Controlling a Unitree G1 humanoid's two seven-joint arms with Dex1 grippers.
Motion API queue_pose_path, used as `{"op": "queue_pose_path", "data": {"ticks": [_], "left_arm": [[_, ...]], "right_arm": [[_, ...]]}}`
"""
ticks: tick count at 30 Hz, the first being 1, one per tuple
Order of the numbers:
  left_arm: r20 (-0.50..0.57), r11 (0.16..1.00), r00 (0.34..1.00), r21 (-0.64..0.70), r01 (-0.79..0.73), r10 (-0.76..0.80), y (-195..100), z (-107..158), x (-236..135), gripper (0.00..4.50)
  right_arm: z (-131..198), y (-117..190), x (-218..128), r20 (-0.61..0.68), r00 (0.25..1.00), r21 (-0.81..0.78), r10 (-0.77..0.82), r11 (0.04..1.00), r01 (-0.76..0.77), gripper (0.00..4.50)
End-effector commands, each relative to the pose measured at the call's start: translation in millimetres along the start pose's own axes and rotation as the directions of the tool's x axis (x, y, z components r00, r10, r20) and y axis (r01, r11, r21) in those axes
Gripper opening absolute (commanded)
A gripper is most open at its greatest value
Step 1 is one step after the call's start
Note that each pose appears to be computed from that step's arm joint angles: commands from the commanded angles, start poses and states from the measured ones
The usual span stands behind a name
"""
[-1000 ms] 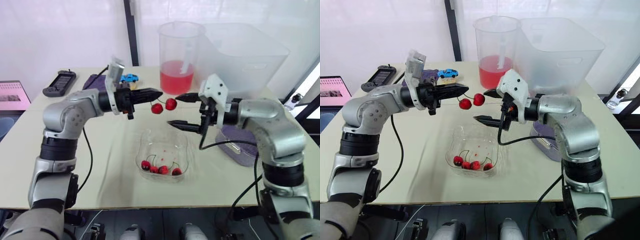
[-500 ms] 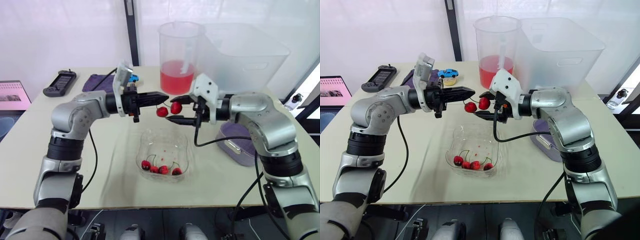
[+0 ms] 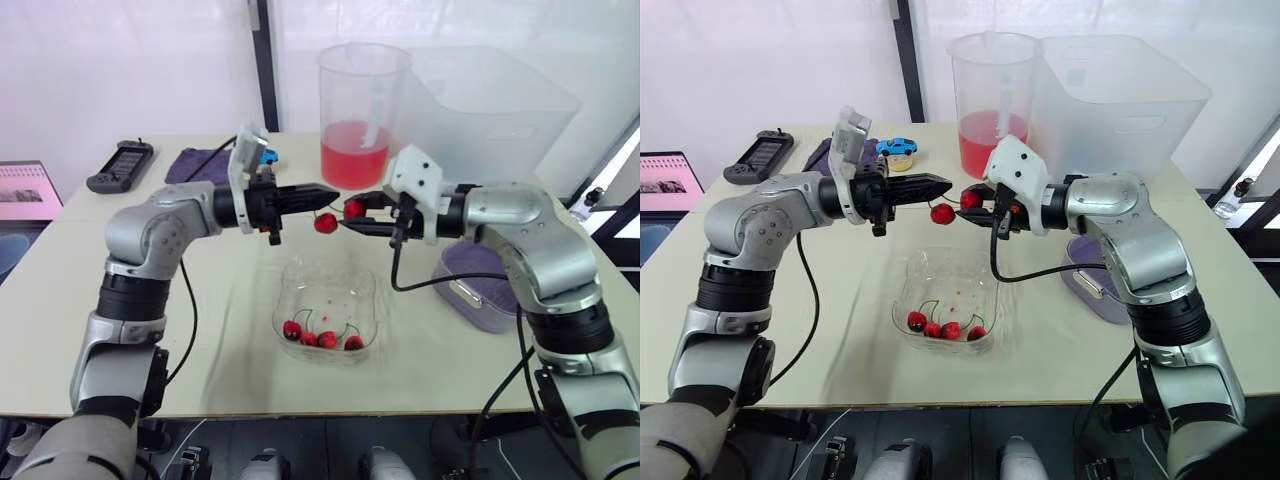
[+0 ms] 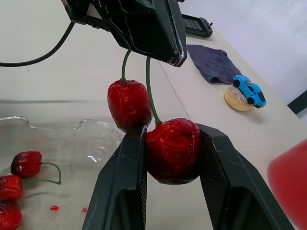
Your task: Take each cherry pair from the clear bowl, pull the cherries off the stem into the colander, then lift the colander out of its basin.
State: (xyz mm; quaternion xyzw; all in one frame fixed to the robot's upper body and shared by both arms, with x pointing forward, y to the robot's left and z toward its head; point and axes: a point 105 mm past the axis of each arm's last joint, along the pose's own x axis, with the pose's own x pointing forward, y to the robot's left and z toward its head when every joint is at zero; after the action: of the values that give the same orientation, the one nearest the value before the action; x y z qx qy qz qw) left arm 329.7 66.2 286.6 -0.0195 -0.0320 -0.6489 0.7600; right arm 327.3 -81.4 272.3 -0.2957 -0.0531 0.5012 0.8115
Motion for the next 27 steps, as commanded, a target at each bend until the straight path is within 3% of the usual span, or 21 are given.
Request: {"op": "queue_pose_path", "data": {"ticks": [1,5,11,16,19,23,27], "left_arm": [[0.032,0.997,0.999,0.071,0.002,-0.005,-3,19,0,0.0],[0.037,0.997,0.999,0.071,0.003,-0.005,-3,19,0,0.0],[0.062,0.997,0.998,0.075,0.024,-0.029,-8,22,1,0.0],[0.071,0.997,0.997,0.074,0.011,-0.016,-6,22,0,0.0],[0.078,0.997,0.997,0.072,-0.001,-0.005,-5,22,-1,0.0],[0.064,0.997,0.998,0.081,-0.012,0.007,-2,18,-3,0.0],[0.051,0.995,0.999,0.094,-0.017,0.012,1,16,-5,0.0]], "right_arm": [[4,0,-5,0.004,1.0,-0.024,0.002,1.0,-0.002,1.46],[-7,5,-7,-0.028,0.999,0.015,0.023,1.0,-0.023,1.46],[-51,0,-30,-0.111,0.994,0.154,0.007,0.988,0.01,1.46],[-46,-14,-55,-0.115,0.993,0.17,-0.036,0.984,0.056,1.46],[-53,-36,-91,-0.241,0.963,0.131,-0.122,0.979,0.156,1.46],[-76,-55,-136,-0.473,0.86,0.033,-0.191,0.972,0.233,1.46],[-96,-61,-158,-0.574,0.795,0.028,-0.195,0.966,0.257,1.46]]}}
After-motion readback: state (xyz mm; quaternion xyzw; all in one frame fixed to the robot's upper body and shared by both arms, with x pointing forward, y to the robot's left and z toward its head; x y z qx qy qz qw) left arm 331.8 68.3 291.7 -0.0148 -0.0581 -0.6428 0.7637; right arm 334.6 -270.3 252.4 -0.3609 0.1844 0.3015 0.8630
